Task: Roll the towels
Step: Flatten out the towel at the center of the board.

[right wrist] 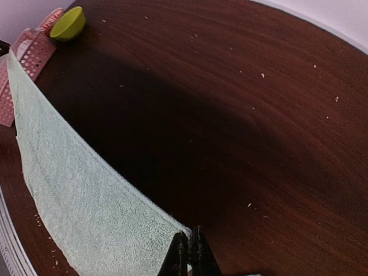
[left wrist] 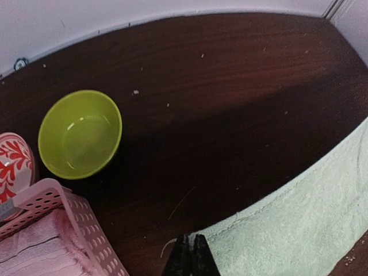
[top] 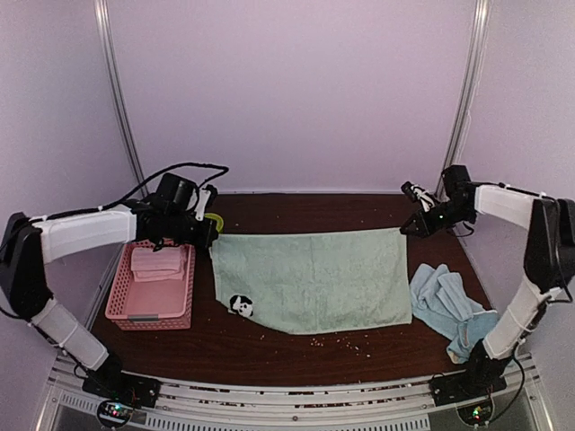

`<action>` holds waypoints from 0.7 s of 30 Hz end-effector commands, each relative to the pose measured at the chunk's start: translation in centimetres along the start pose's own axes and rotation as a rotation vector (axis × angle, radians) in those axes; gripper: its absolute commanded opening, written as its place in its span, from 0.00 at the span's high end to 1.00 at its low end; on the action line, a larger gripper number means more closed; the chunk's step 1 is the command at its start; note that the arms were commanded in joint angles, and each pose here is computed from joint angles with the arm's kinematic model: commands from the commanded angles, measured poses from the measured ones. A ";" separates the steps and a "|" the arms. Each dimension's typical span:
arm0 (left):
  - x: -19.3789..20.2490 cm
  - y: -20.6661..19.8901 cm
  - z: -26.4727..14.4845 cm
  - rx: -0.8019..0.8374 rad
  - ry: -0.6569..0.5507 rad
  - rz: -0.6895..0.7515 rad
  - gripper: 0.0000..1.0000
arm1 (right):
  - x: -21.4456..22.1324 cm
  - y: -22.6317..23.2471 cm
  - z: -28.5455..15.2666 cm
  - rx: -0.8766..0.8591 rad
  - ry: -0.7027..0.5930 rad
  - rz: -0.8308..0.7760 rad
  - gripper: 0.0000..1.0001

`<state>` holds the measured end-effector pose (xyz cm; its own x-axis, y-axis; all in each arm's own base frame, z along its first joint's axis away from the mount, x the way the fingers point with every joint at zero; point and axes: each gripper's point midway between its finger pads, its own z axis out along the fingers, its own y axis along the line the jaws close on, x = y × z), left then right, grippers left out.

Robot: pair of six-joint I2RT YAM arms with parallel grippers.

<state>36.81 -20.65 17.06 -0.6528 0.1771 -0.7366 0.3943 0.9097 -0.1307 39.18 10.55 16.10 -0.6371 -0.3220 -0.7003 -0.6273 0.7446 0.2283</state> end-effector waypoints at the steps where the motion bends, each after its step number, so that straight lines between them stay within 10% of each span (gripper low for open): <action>1: -0.6 2.7 4.5 -0.120 0.032 0.008 1.00 | 0.5 -7.0 5.4 0.106 0.134 0.045 1.00; 21: -4.2 5.8 11.5 -0.211 0.055 0.048 1.00 | -4.1 -14.5 11.6 0.189 0.065 0.109 1.00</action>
<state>47.47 -21.97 11.06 -0.6830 0.2248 -0.6950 0.3192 0.9477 -0.0071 53.50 9.50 7.44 -0.7409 -0.2960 -0.6029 -0.5143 0.8273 0.2258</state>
